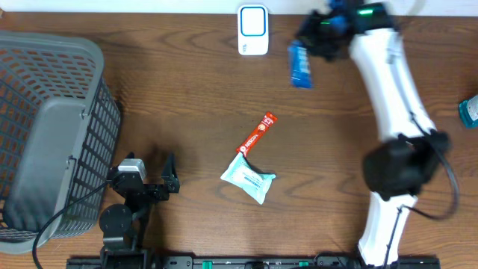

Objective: Scan the item barcode
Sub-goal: 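Carry the Oreo pack to the right edge and release it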

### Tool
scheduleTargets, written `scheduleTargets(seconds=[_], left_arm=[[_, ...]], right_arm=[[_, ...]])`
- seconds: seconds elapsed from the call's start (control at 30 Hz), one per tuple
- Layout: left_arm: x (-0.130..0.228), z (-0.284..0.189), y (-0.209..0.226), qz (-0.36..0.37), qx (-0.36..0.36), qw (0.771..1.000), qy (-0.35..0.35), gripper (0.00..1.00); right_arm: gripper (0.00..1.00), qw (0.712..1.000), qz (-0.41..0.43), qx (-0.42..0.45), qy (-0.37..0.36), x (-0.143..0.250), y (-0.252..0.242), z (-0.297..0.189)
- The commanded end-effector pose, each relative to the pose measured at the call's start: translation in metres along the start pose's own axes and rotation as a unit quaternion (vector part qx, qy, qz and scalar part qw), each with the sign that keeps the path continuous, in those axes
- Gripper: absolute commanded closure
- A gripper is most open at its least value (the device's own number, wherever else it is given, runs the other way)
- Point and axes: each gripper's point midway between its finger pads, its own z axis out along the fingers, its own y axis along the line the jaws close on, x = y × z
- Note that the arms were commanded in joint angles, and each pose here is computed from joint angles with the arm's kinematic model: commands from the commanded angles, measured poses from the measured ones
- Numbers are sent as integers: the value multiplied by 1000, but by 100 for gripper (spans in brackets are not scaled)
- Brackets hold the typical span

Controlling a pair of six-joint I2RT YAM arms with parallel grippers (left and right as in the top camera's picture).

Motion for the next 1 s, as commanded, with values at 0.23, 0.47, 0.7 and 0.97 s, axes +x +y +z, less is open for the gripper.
scheduleTargets(seconds=[0.23, 0.47, 0.7, 0.97], left_arm=[[15, 1, 2, -7, -1, 1000, 24, 2], [16, 1, 2, -7, -1, 1000, 24, 2], [16, 1, 2, -7, -1, 1000, 24, 2], [16, 1, 2, -7, -1, 1000, 24, 2]], right_arm=[[99, 955, -130, 262, 53, -41, -200, -79], [99, 892, -136, 430, 40, -76, -305, -104], [99, 883, -80, 462, -10, -101, -376, -97], [1, 900, -17, 435, -11, -94, -413, -94]])
